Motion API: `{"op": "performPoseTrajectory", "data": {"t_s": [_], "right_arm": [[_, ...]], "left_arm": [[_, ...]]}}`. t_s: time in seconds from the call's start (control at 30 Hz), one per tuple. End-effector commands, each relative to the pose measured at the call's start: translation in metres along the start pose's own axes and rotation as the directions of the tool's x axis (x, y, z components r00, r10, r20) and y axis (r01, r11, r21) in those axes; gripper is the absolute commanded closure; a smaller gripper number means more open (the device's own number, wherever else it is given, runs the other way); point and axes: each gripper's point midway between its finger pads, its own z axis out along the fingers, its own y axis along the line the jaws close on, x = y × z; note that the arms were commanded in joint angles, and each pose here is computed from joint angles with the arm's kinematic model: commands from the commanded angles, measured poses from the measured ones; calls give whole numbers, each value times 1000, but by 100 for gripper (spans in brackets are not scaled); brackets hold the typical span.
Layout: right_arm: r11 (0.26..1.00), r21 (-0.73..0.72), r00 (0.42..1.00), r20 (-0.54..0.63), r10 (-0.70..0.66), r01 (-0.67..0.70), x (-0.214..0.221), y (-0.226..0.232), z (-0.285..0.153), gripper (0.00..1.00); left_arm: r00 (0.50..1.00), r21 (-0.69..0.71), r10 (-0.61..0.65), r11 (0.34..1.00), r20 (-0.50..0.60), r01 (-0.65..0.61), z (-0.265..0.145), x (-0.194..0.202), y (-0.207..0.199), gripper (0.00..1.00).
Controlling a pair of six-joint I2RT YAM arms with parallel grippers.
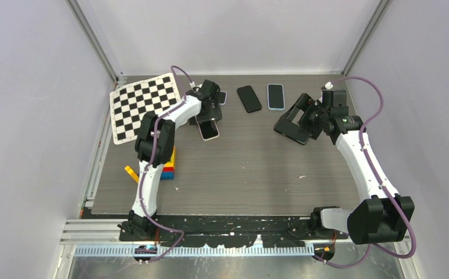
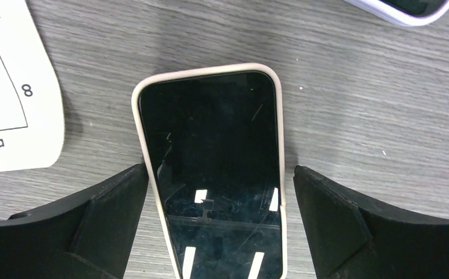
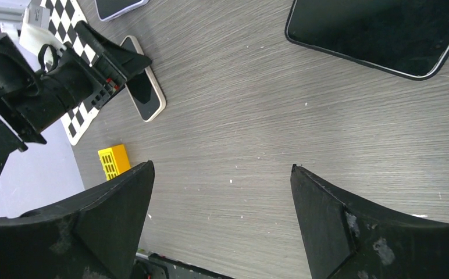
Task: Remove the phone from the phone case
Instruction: Pick up the phone at the center of the board.
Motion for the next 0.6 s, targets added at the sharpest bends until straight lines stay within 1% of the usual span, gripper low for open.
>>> {"op": "performPoseTrajectory", "data": {"t_s": [0.0, 0.07, 0.1, 0.13, 0.3, 0.33, 0.47, 0.53, 0.57], "right_arm": [[999, -46, 999, -32, -23, 21, 6, 8, 0, 5], [1000, -24, 999, -35, -20, 19, 7, 4, 0, 1], [1000, 2, 1000, -25, -20, 20, 6, -1, -2, 1], [999, 22, 1000, -13, -24, 24, 6, -5, -2, 0], [997, 42, 998, 0, -62, 62, 5, -11, -3, 1], [997, 38, 998, -4, -60, 60, 5, -10, -3, 0], [999, 25, 999, -22, -37, 37, 5, -7, 3, 2], [1000, 2, 1000, -27, -15, 15, 5, -3, 8, 4], [1000, -23, 1000, -21, -12, 12, 4, 1, 13, 7]], "left_arm": [[999, -83, -16, 996, -30, 13, 2, 2, 15, 0], [999, -103, -28, 994, -39, 24, 4, 6, 18, 2], [998, -118, -38, 992, -40, 33, 5, 7, 21, 3], [998, -130, -50, 991, -41, 44, 5, 8, 23, 7], [996, -138, -72, 988, -54, 64, 3, 15, 25, 34], [996, -131, -74, 989, -57, 66, 2, 16, 24, 41], [992, -27, -89, 996, -84, 87, -11, 19, 8, 61], [990, 30, -96, 995, -101, 100, -21, 23, 1, 68], [989, 57, -105, 992, -108, 112, -27, 23, -3, 70]]}}
